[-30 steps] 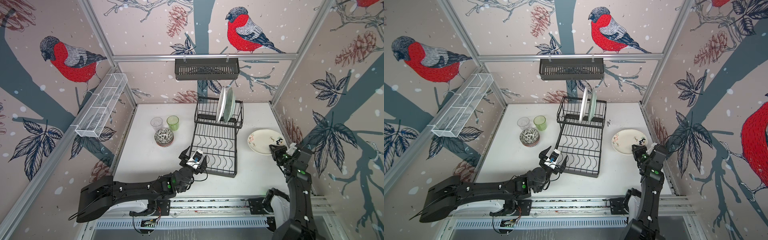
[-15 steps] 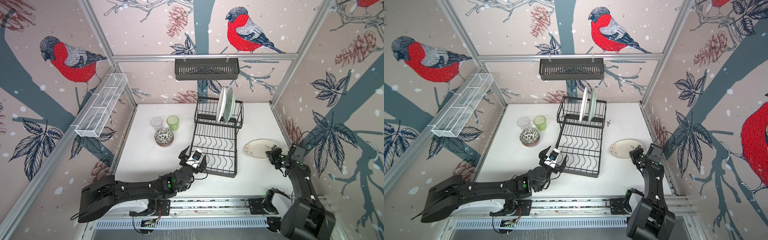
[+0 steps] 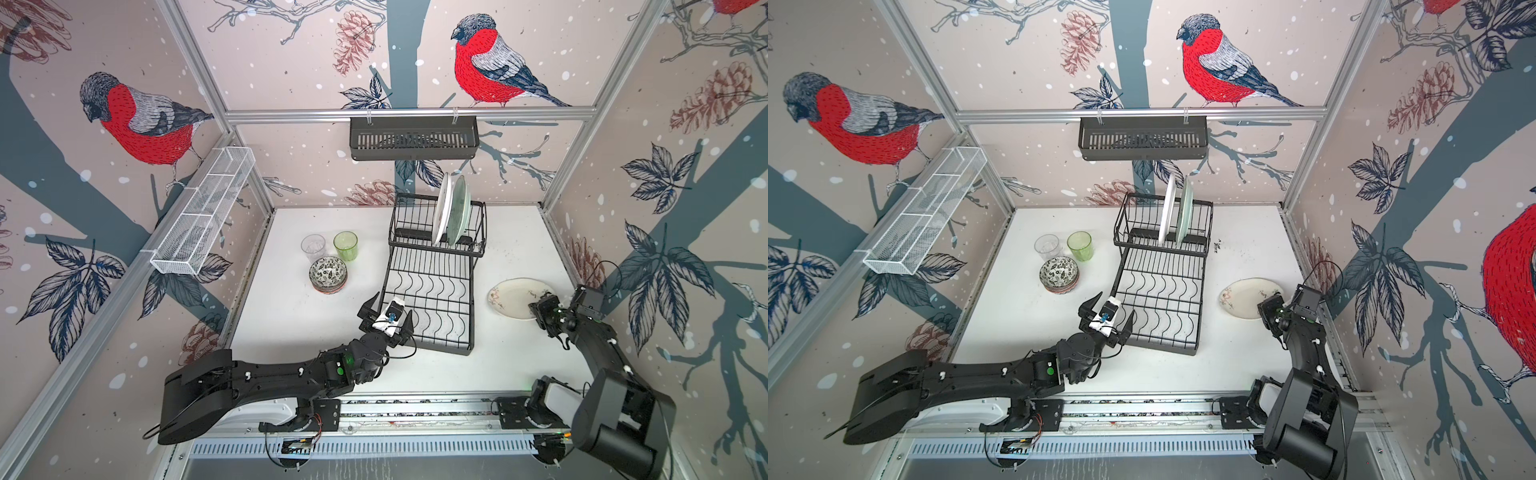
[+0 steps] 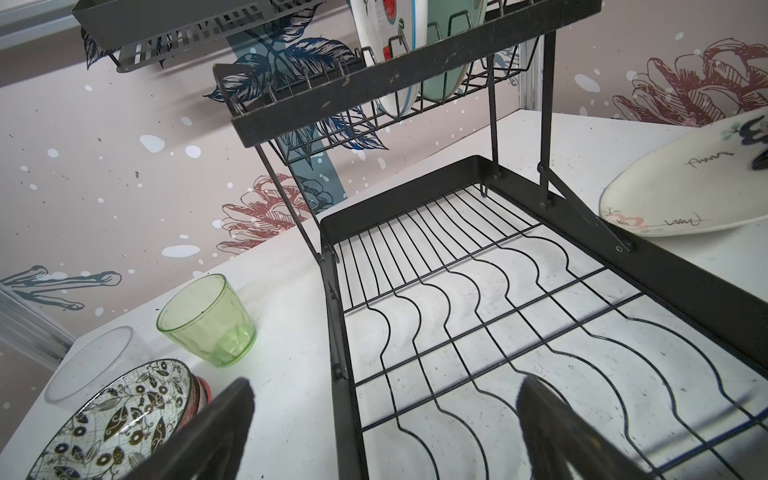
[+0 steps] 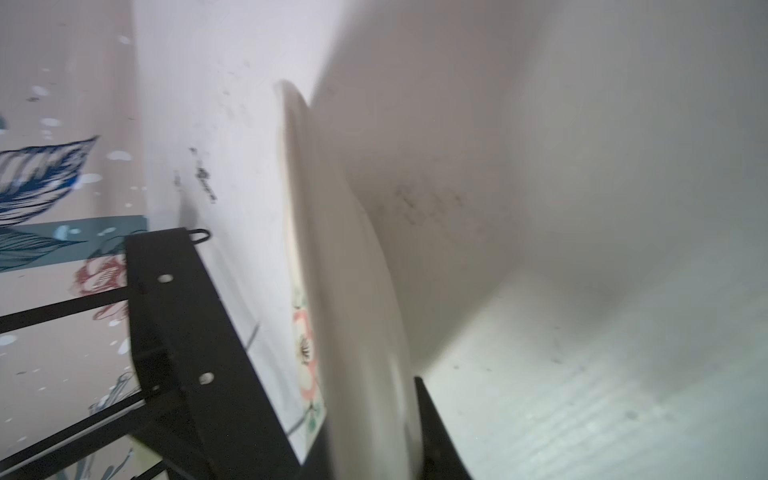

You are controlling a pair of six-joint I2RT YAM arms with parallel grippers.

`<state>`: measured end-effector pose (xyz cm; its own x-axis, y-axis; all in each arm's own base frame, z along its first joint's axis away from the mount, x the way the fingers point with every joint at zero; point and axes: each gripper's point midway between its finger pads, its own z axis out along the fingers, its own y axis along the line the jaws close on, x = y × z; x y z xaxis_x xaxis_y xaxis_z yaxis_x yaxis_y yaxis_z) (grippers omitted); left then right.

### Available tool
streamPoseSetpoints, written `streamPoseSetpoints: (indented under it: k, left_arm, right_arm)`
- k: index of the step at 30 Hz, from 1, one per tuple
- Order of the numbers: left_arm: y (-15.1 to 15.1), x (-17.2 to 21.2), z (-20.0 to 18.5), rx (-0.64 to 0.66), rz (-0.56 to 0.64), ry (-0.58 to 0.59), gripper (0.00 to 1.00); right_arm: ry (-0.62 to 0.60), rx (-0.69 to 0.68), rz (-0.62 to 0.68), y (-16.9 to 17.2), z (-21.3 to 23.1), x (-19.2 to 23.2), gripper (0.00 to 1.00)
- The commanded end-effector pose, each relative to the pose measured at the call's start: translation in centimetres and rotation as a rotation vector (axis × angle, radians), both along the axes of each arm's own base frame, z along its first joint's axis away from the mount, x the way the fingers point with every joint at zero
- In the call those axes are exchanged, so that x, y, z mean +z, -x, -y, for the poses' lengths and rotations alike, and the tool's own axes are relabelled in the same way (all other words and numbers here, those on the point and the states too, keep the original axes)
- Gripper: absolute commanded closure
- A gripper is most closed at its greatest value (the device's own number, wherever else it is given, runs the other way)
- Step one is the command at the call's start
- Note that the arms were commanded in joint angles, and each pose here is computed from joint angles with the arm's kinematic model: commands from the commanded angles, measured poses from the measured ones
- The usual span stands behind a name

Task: Unload the mixed dishes from the dish rack
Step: 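Open right gripper to release the floral plate on the table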

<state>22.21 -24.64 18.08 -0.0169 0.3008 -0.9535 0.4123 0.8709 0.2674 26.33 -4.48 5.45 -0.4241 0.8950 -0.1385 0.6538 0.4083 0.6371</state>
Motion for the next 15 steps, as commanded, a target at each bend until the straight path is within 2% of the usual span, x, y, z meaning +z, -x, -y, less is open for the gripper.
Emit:
streamPoseSetpoints:
  k: [1, 6, 8, 10, 12, 15]
  left_arm:
    - [-0.1, 0.7, 0.2, -0.003, 0.007, 0.055, 0.02]
    - [-0.1, 0.7, 0.1, 0.001, 0.006, 0.058, 0.02]
    - [-0.2, 0.7, 0.1, 0.002, 0.005, 0.06, 0.02]
    - [-0.2, 0.7, 0.0, 0.004, 0.005, 0.06, 0.02]
    - [-0.2, 0.7, 0.0, 0.006, 0.004, 0.062, 0.02]
    - [-0.3, 0.7, -0.1, 0.009, 0.002, 0.067, 0.02]
  right_arm:
    - [0.061, -0.022, -0.099, 1.5, 0.9, -1.8, 0.75]
    - [0.067, -0.025, -0.129, 1.7, 1.2, -2.5, 0.71]
    - [0.065, -0.023, -0.143, 1.8, 1.2, -3.0, 0.65]
    - [0.06, -0.02, -0.152, 1.8, 1.2, -3.3, 0.62]
    - [0.058, -0.019, -0.155, 1.8, 1.2, -3.4, 0.57]
    - [0.082, -0.019, -0.139, 1.4, 1.5, -3.0, 0.4]
